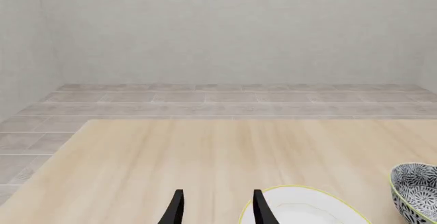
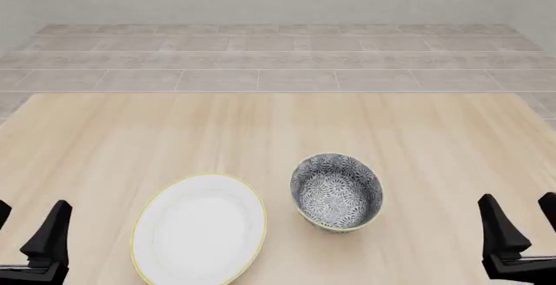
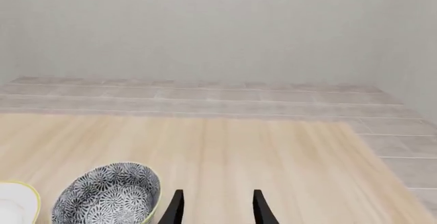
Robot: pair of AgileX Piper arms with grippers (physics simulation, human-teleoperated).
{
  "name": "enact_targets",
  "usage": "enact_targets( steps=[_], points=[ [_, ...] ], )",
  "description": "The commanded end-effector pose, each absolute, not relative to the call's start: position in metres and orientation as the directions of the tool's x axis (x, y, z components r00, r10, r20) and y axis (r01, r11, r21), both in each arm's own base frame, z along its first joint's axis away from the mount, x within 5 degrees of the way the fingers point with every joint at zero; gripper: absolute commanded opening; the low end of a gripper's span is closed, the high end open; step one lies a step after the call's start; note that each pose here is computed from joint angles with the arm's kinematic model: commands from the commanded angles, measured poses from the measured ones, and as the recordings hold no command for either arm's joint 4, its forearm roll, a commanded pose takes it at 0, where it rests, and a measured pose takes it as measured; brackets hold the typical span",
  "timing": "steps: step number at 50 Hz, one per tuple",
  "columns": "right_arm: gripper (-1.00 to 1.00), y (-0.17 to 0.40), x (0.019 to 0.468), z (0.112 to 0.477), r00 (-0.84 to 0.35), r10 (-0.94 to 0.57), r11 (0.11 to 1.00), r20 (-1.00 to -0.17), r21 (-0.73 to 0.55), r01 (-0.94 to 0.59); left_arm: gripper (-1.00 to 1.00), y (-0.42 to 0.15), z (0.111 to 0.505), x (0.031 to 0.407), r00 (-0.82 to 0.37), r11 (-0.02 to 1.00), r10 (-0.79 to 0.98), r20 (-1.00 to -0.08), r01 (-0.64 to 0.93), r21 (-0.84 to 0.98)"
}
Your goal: Put the bowl on the plate.
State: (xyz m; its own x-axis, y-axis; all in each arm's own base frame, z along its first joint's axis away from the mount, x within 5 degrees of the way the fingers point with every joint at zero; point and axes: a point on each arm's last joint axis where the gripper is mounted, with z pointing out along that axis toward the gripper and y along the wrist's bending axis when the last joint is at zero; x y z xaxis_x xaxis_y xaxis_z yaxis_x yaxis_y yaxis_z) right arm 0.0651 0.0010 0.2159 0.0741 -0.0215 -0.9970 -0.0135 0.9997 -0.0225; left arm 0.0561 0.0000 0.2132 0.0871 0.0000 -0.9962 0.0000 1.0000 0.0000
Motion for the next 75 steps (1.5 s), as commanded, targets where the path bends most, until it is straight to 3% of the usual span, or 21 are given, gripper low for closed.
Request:
enact_targets(
  steps=[1,48,51,54,75],
  points=[
    [1.0,0.004,0.086,0.218,-0.019,-0.014,0.999,-1.0,-0.013,-0.047,1.0,0.0,0.213,0.056,0.087,1.0,0.0,-0.996,0.0,0.0],
    [1.0,0.017,0.115,0.289,-0.004,-0.064,0.988,-0.998,-0.063,-0.144,1.0,0.0,0.213,0.056,0.087,1.0,0.0,-0.996,0.0,0.0],
    [1.0,0.016,0.132,0.281,-0.046,-0.153,0.981,-0.987,-0.146,-0.127,1.0,0.0,0.213,0.056,0.087,1.0,0.0,-0.996,0.0,0.0],
    [1.0,0.017,0.149,0.277,-0.118,-0.142,0.984,-0.983,-0.126,-0.128,1.0,0.0,0.213,0.056,0.087,1.0,0.0,-0.996,0.0,0.0],
    [1.0,0.014,0.171,0.308,-0.163,-0.11,0.99,-0.981,-0.095,-0.1,1.0,0.0,0.213,0.056,0.087,1.0,0.0,-0.996,0.0,0.0]
  ],
)
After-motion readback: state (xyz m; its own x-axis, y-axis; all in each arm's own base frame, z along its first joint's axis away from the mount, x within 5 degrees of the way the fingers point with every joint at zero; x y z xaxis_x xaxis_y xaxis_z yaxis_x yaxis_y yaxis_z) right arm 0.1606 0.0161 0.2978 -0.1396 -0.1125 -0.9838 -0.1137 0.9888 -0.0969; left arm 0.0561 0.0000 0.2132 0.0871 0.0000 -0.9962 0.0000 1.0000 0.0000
